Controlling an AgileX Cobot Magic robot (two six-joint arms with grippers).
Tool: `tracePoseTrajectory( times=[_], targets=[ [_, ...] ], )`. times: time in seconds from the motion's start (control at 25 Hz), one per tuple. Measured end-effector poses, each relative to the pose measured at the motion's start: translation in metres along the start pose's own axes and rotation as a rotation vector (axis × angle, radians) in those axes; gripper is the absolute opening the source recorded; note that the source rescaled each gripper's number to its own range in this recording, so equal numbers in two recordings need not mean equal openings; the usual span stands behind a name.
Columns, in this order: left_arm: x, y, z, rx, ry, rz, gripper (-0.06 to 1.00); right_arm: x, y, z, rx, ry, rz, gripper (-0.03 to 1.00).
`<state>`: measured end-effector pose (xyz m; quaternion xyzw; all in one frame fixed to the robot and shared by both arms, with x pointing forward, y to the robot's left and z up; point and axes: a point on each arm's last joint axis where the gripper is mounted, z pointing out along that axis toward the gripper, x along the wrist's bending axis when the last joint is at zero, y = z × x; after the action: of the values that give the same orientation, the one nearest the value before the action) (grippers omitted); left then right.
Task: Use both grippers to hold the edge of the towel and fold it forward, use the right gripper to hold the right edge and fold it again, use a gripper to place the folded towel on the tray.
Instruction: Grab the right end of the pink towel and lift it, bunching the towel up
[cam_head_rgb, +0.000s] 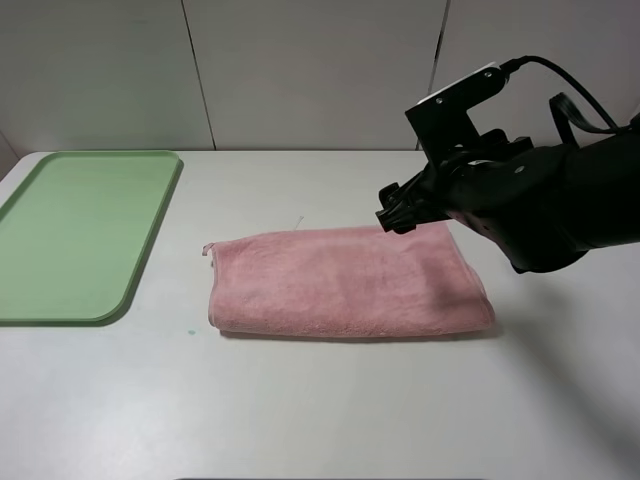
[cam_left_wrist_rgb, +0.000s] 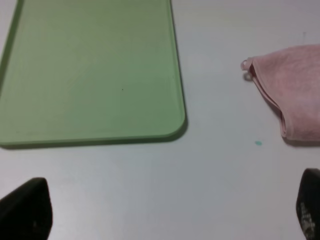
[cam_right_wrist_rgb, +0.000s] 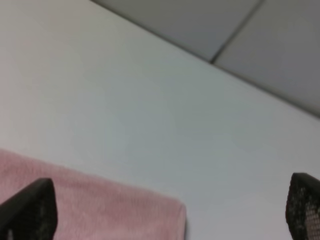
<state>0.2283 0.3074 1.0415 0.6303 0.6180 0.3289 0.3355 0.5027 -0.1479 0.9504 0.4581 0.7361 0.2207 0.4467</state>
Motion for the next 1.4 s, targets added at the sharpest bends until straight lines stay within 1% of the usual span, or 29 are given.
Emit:
tracePoseTrajectory(
  times=[0.16, 0.28, 0.48, 0.72, 0.84, 0.96, 1.04, 1.12, 1.24, 1.4],
  targets=[
    [0.000, 0.000, 0.000, 0.000, 0.000, 0.000, 0.98, -0.001, -0.005, 0.000, 0.058, -0.014, 0.071, 1.00],
    [0.000, 0.000, 0.000, 0.000, 0.000, 0.000, 0.98, -0.001, -0.007, 0.000, 0.074, -0.015, 0.091, 1.00],
    [0.000, 0.000, 0.000, 0.000, 0.000, 0.000, 0.98, 0.000, -0.010, -0.001, 0.126, 0.024, 0.128, 1.00],
    [0.000, 0.000, 0.000, 0.000, 0.000, -0.001, 0.98, -0.023, -0.020, 0.008, 0.241, 0.077, 0.148, 1.00],
    [0.000, 0.000, 0.000, 0.000, 0.000, -0.001, 0.98, -0.039, -0.020, 0.011, 0.242, 0.083, 0.159, 1.00],
    [0.000, 0.000, 0.000, 0.000, 0.000, -0.001, 0.98, -0.056, -0.021, 0.015, 0.240, 0.085, 0.214, 1.00],
    [0.000, 0.000, 0.000, 0.000, 0.000, -0.001, 0.98, -0.067, -0.022, 0.018, 0.234, 0.103, 0.258, 1.00],
    [0.000, 0.000, 0.000, 0.000, 0.000, -0.001, 0.98, -0.072, -0.022, 0.020, 0.216, 0.163, 0.300, 1.00],
    [0.000, 0.000, 0.000, 0.000, 0.000, -0.001, 0.98, -0.075, -0.020, 0.022, 0.177, 0.286, 0.355, 1.00],
    [0.000, 0.000, 0.000, 0.000, 0.000, -0.001, 0.98, -0.078, -0.019, 0.023, 0.127, 0.441, 0.330, 1.00]
  ],
)
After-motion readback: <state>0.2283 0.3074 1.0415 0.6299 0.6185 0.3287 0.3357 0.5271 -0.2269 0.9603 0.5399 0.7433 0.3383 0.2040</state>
